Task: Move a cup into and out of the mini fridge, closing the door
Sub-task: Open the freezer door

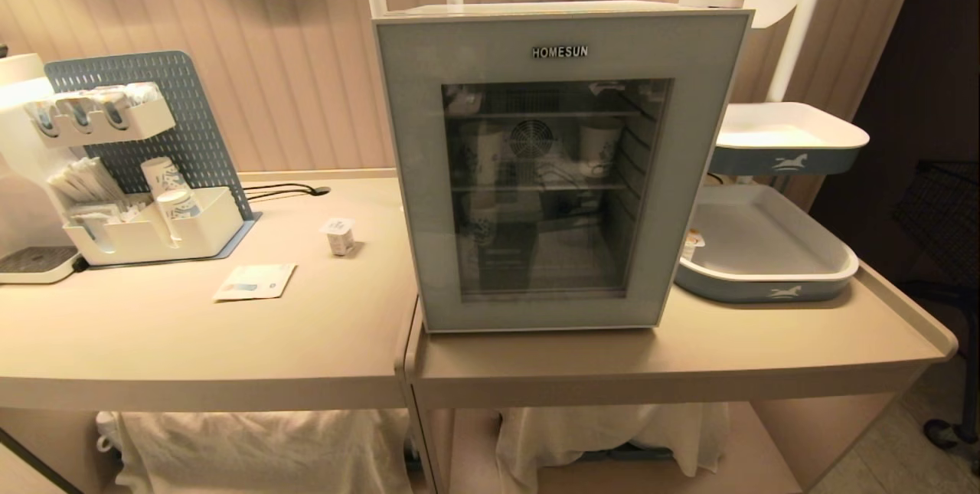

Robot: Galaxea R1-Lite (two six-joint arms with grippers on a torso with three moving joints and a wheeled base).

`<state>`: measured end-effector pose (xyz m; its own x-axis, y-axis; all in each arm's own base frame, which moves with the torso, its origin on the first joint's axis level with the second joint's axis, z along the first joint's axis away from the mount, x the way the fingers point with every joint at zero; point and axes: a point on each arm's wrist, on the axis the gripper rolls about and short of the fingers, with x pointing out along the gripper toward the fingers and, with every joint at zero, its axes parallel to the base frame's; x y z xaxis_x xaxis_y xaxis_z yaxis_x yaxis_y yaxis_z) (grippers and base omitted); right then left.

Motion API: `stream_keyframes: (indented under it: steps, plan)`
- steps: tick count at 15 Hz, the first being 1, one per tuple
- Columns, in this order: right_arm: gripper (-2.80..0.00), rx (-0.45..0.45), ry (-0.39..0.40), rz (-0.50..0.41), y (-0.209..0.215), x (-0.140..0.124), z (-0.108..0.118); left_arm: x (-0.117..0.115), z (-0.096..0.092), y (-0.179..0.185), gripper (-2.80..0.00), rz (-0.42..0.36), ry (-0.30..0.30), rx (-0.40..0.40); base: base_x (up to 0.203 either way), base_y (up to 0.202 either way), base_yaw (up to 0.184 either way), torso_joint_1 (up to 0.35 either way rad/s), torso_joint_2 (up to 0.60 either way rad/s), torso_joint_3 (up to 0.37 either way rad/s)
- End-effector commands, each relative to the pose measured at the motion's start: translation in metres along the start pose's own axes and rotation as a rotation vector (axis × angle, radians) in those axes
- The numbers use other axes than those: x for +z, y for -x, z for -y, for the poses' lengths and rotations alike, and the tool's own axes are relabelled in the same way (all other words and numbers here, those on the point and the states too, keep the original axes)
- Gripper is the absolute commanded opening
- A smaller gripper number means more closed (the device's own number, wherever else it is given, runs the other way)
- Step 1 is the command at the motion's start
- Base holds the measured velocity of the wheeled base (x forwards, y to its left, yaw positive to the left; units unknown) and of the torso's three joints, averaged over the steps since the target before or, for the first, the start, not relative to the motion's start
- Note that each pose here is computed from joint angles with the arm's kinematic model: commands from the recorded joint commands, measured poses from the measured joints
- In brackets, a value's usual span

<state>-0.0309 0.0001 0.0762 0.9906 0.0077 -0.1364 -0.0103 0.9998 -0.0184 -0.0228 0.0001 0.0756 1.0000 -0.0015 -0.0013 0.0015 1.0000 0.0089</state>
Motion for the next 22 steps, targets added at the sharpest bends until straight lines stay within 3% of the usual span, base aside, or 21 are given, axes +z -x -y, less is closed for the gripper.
stream_keyframes:
  steps: [1, 6, 9, 11, 12, 14, 17, 20, 22]
  plan:
    - [-2.80, 0.000, 0.000, -0.003, 0.000, 0.000, 0.000, 0.000, 0.000, 0.000, -2.80, 0.001, 0.001, 0.002, 0.000, 0.000, 0.000, 0.000, 0.00, 0.000]
    - [-2.80, 0.000, 0.000, -0.003, 0.000, 0.000, 0.000, 0.006, 0.000, 0.002, -2.80, 0.024, -0.009, 0.008, 0.000, 0.000, 0.000, 0.000, 0.00, 0.000]
    - [-2.80, 0.000, 0.000, -0.003, 0.000, 0.000, 0.000, 0.072, -0.002, 0.028, -2.80, 0.137, -0.011, 0.079, 0.000, 0.000, 0.000, 0.000, 0.00, 0.000]
    - [-2.80, 0.000, 0.000, -0.003, 0.000, 0.000, 0.000, 0.123, -0.003, 0.051, -2.80, 0.138, -0.010, 0.091, 0.000, 0.000, 0.000, 0.000, 0.00, 0.000]
    - [-2.80, 0.000, 0.000, -0.003, 0.000, 0.000, 0.000, 0.148, -0.003, 0.052, -2.80, 0.099, -0.002, 0.078, 0.000, 0.000, 0.000, 0.000, 0.00, 0.000]
    - [-2.80, 0.000, 0.000, -0.003, 0.000, 0.000, 0.000, 0.190, -0.003, 0.025, -2.80, -0.050, 0.042, 0.032, 0.000, 0.000, 0.000, 0.000, 0.00, 0.000]
    - [-2.80, 0.000, 0.000, -0.003, 0.000, 0.000, 0.000, 0.233, 0.001, -0.048, -2.80, -0.281, 0.146, -0.118, 0.000, 0.000, 0.000, 0.000, 0.00, 0.000]
    - [-2.80, 0.000, 0.000, -0.002, 0.000, 0.000, 0.000, 0.238, 0.005, -0.145, -2.80, -0.509, 0.250, -0.282, 0.000, 0.000, 0.000, 0.000, 0.00, 0.000]
    - [-2.80, 0.000, 0.000, -0.003, 0.000, 0.000, 0.000, 0.223, 0.002, -0.211, -2.80, -0.606, 0.360, -0.493, 0.000, 0.000, 0.000, 0.000, 0.00, 0.000]
